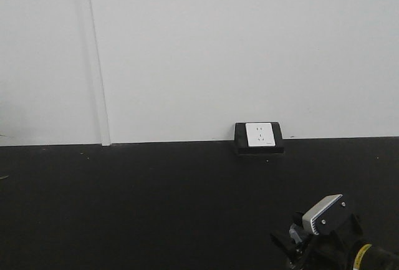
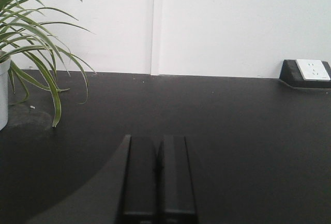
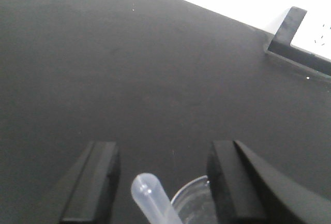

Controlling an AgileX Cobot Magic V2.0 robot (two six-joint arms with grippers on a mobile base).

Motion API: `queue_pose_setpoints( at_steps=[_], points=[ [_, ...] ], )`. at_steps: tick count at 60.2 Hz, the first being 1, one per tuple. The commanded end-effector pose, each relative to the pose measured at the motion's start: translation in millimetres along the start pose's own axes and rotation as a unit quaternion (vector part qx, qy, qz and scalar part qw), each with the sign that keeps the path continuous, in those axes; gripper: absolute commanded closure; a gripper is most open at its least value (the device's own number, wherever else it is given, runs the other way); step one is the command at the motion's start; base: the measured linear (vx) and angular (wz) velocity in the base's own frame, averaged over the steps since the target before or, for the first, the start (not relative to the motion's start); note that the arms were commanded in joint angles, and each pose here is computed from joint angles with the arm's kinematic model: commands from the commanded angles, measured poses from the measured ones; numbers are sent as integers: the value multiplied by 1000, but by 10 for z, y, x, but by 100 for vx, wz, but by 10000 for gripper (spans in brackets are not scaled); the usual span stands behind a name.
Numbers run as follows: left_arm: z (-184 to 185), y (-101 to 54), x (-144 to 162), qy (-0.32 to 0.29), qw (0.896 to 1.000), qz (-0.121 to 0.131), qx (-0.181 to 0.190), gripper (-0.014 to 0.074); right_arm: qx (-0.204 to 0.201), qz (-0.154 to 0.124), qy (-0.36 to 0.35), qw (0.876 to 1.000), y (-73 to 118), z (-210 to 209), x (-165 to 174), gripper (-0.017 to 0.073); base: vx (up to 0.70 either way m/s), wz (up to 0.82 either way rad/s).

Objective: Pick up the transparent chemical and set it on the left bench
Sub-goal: 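Close the right gripper on the pipette bulb and lift it out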

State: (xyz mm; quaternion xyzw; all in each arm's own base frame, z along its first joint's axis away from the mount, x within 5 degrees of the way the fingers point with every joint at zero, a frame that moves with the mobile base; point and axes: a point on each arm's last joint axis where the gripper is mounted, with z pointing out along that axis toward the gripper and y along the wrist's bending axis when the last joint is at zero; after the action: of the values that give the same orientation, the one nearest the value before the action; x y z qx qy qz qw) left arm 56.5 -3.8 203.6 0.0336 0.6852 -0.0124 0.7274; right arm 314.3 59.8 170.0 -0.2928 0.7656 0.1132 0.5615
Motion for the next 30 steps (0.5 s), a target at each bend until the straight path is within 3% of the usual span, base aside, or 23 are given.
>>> queue_pose_setpoints(
  at_steps=[1,30],
  points=[
    [-13,1,-28,-41,999,-4,-1,597,12,-8,-56,998,-53,-37,-230,197,0,0],
    [-13,1,-28,-41,999,-4,-1,597,18,-16,-66,998,-61,-93,-313,566,0,0]
  ],
)
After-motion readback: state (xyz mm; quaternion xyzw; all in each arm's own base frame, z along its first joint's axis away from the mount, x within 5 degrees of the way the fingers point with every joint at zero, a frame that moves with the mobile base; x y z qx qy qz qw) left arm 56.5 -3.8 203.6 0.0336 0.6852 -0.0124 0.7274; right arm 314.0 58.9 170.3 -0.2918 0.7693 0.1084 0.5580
